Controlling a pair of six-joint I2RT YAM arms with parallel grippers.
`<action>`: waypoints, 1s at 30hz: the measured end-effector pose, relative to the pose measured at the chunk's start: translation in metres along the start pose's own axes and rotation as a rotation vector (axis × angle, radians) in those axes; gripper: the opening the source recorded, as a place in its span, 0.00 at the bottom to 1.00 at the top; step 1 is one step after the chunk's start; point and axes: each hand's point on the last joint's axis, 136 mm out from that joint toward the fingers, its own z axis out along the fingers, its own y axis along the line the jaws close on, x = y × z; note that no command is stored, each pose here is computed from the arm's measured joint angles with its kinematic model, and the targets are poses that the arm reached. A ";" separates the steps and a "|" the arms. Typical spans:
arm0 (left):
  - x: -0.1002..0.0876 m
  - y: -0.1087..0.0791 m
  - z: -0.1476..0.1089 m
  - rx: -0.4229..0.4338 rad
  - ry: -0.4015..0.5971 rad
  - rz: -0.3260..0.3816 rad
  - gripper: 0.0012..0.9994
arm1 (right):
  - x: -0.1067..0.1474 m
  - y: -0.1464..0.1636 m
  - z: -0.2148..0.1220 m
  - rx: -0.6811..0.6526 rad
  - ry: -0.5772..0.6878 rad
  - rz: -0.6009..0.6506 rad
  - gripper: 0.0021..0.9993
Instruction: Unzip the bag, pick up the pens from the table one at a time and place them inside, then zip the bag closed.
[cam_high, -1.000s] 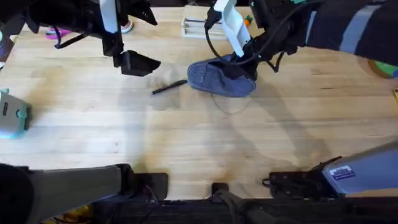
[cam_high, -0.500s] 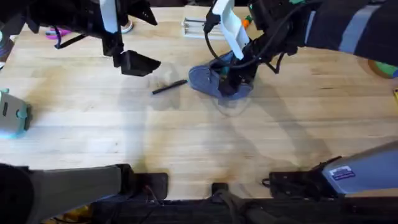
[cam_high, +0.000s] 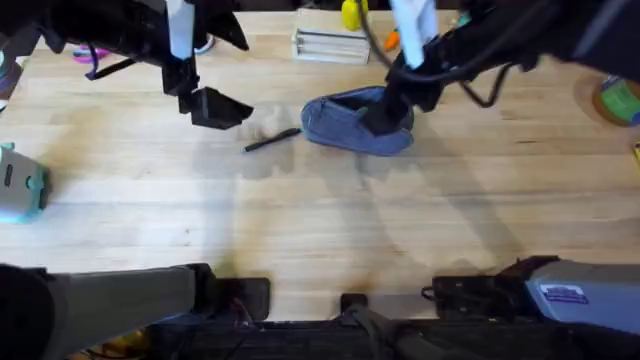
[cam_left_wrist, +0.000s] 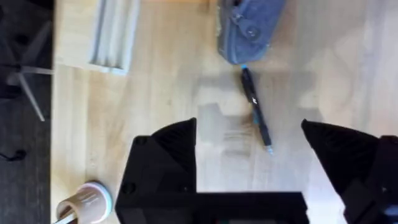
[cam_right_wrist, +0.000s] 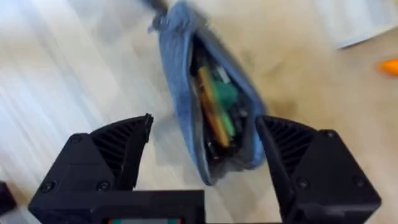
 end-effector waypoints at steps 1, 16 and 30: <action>0.001 -0.004 0.002 0.017 0.018 -0.002 0.99 | -0.007 -0.002 -0.014 0.024 -0.034 -0.004 1.00; 0.002 -0.047 0.032 0.208 0.244 -0.078 0.99 | -0.033 -0.011 -0.195 0.388 -0.408 0.006 1.00; 0.074 -0.032 0.107 0.267 0.427 -0.339 1.00 | -0.028 -0.007 -0.220 0.444 -0.452 0.019 1.00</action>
